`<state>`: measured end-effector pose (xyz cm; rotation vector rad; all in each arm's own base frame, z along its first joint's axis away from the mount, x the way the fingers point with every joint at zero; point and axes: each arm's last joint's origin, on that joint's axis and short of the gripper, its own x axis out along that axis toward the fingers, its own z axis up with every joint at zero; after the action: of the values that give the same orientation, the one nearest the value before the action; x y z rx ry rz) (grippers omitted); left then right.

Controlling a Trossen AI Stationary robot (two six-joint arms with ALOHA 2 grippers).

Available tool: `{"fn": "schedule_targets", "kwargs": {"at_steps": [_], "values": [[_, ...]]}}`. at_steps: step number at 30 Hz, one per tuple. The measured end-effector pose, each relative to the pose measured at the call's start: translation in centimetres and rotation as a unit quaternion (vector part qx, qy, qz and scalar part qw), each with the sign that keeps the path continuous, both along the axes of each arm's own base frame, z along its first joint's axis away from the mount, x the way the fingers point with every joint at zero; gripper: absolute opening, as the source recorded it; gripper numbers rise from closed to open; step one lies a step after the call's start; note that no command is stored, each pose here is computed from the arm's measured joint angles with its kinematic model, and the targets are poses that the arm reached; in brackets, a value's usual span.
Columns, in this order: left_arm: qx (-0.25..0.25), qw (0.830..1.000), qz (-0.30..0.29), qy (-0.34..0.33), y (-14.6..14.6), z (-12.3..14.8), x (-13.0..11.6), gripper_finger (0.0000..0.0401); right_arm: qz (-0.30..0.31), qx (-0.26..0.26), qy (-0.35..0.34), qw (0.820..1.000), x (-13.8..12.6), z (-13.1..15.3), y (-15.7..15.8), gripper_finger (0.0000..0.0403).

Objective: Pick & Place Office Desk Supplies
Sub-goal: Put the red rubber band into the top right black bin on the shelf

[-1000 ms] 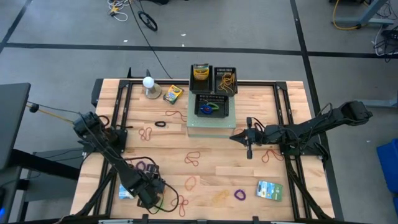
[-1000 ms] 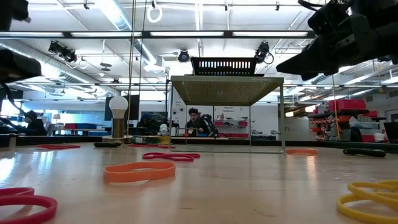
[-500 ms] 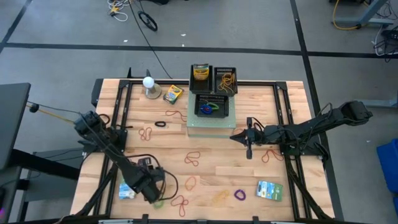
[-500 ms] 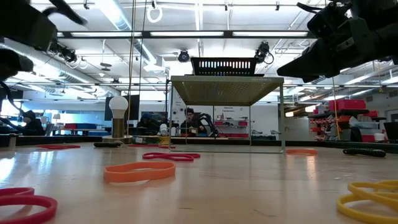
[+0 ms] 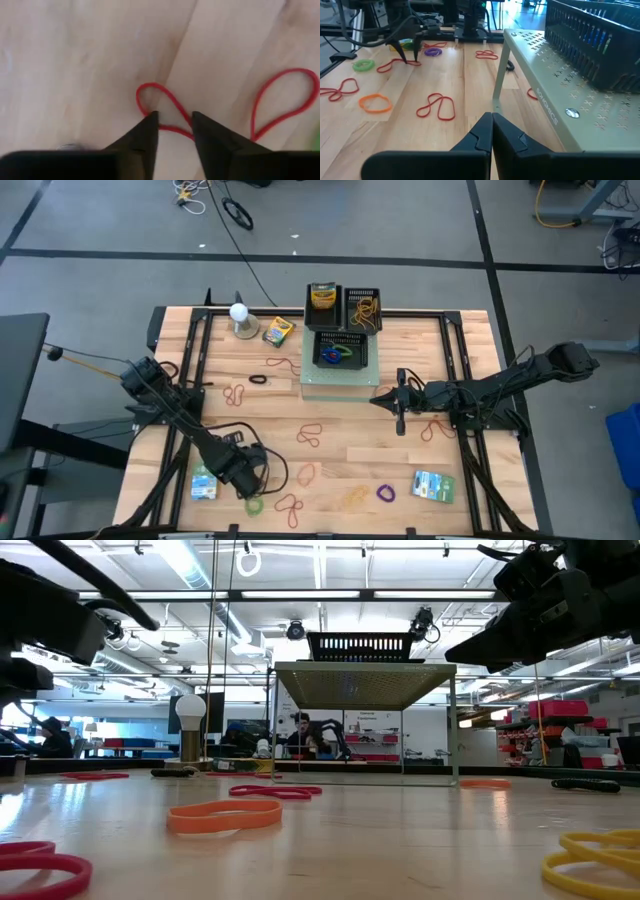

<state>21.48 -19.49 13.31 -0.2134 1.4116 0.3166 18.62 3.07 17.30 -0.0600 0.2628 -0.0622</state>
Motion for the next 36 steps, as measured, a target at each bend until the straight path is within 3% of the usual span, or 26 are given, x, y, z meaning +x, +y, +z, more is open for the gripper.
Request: {"fn": "schedule_targets", "kwargs": {"at_steps": [7, 13, 22, 30, 36], "values": [[-0.016, 0.999, -0.037, -0.004, -0.3, 0.0, 0.2, 0.0012, 0.000, 0.000, 0.000, 1.000, 0.0, 0.0, 0.0, 0.0009], [0.025, 0.998, -0.060, -0.013, 0.0, 1.2, 0.2, 0.0006, 0.000, 0.000, 0.000, 1.000, 0.0, 0.0, 0.0, 0.0009], [0.074, 0.984, -0.078, -0.143, 0.8, 5.6, 0.3, 0.0005, 0.000, 0.000, 0.000, 1.000, 0.0, 0.0, 0.0, 0.0009], [0.164, 0.930, -0.102, -0.312, 0.8, 7.0, 3.0, 0.0005, -0.003, 0.015, -0.001, 1.000, 0.0, 0.0, 0.1, 0.0009], [0.179, 0.888, -0.128, -0.405, 1.6, 6.1, 6.0, 0.0006, 0.021, 0.022, -0.002, 1.000, 0.1, -0.2, 1.1, 0.0029]]}}
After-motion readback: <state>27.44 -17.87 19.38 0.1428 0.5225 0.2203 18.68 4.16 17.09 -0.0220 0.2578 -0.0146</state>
